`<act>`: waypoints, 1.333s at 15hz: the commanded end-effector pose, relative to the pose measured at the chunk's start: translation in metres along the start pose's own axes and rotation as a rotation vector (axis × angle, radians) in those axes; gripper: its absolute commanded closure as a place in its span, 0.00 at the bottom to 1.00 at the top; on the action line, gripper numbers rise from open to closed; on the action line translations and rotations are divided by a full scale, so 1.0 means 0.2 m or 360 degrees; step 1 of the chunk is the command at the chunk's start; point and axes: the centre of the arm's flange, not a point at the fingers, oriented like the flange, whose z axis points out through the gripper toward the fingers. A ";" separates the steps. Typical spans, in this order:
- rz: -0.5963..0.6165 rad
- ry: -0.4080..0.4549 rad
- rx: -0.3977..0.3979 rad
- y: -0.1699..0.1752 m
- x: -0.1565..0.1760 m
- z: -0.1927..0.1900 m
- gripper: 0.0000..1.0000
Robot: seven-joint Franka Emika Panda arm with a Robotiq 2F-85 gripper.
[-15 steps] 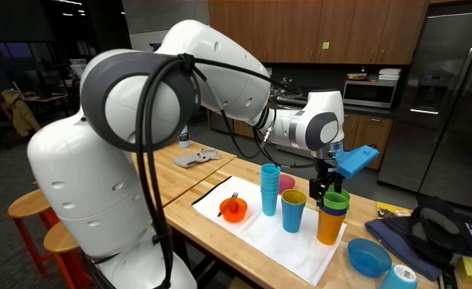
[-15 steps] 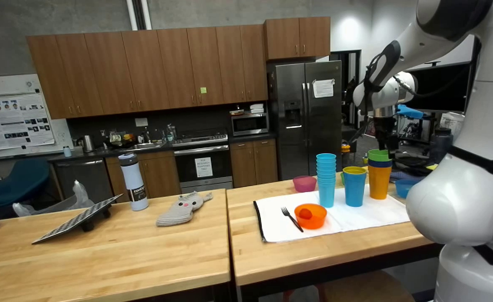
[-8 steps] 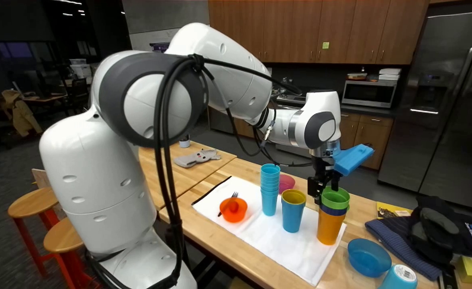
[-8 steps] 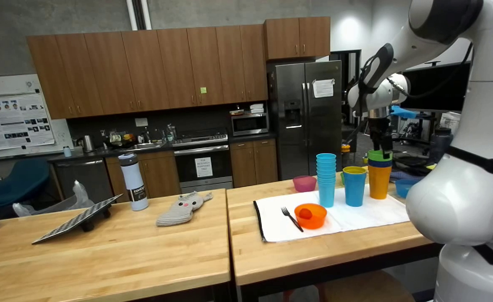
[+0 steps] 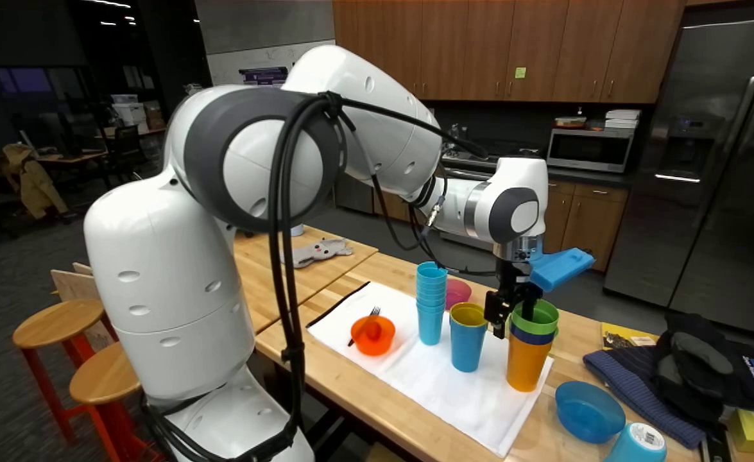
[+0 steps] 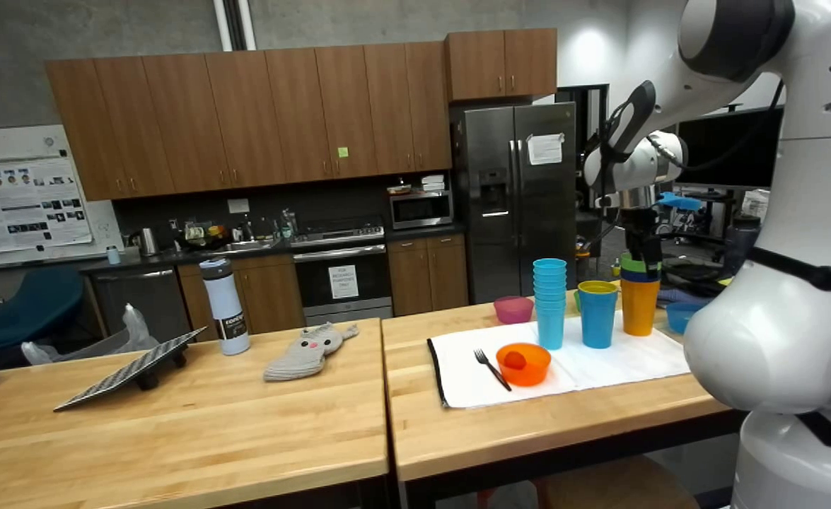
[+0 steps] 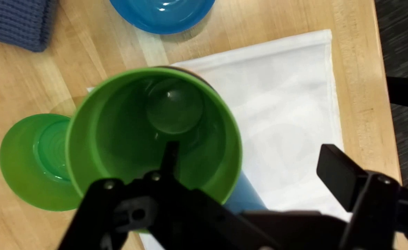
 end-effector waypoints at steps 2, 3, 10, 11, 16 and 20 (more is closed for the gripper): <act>0.0038 0.0012 0.0021 -0.02 -0.06 0.00 0.28; 0.0040 0.0010 0.0022 -0.02 -0.06 0.01 0.33; 0.0040 -0.0010 0.0031 -0.02 -0.05 0.02 0.88; 0.0041 -0.0010 0.0032 -0.01 -0.04 0.02 0.95; 0.0039 -0.0010 0.0018 0.02 -0.02 -0.01 0.98; 0.0049 -0.0014 0.0016 0.04 -0.01 -0.03 0.98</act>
